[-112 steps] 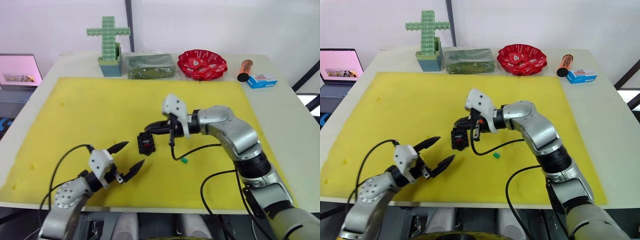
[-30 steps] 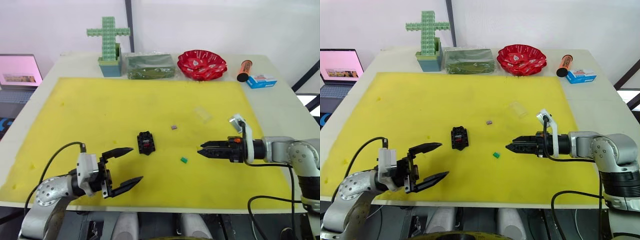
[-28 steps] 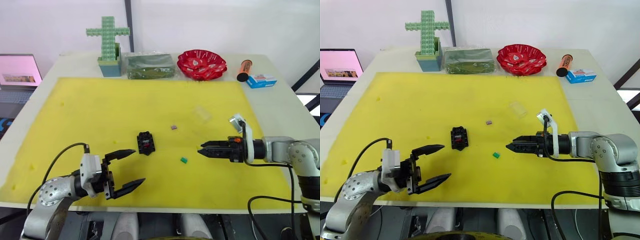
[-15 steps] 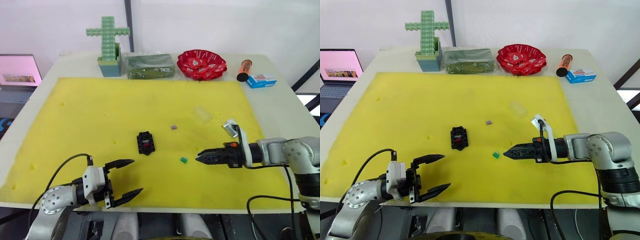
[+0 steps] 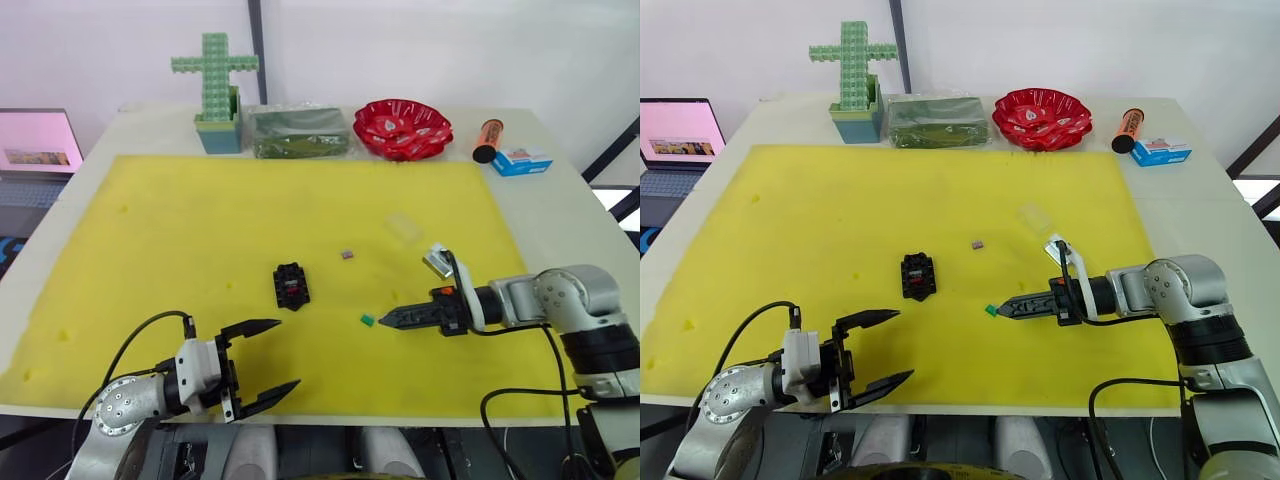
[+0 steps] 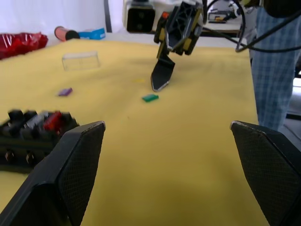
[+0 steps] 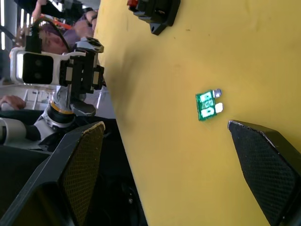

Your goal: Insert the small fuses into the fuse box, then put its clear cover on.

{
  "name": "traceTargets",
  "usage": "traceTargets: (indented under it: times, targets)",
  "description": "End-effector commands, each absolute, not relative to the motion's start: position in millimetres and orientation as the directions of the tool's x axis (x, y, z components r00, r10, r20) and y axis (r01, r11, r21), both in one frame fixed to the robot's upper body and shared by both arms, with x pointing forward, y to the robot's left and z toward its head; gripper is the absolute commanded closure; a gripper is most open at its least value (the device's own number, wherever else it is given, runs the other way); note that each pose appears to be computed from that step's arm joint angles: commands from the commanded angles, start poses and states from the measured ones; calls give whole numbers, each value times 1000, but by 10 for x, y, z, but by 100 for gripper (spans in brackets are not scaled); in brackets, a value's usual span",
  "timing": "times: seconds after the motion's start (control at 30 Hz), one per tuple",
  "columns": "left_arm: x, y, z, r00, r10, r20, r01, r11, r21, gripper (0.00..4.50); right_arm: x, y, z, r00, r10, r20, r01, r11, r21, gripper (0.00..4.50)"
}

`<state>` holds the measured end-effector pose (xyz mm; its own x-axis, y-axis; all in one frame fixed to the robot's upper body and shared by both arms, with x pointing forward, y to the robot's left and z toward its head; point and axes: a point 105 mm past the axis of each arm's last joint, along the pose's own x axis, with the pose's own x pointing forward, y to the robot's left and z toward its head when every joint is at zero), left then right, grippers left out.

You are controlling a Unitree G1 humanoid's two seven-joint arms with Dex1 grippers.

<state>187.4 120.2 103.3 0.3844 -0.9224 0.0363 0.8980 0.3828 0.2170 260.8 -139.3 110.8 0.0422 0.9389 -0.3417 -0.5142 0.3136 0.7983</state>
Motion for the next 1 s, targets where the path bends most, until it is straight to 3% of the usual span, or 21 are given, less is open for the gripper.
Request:
traceTargets:
  times: [0.03,0.77,1.0]
  targets:
    - [1856,1110,1122,368,-929,46,899,368,237,0,2661,-1338,1150,39,945,-324,-530,295,795,1]
    - [1872,1057,1156,365,-930,38,904,364,223,0,2695,-1354,1046,10,932,-363,-465,325,824,1]
    - [1869,1071,1155,365,-930,34,904,363,226,0,2716,-1200,1037,-60,938,-343,-444,282,850,1]
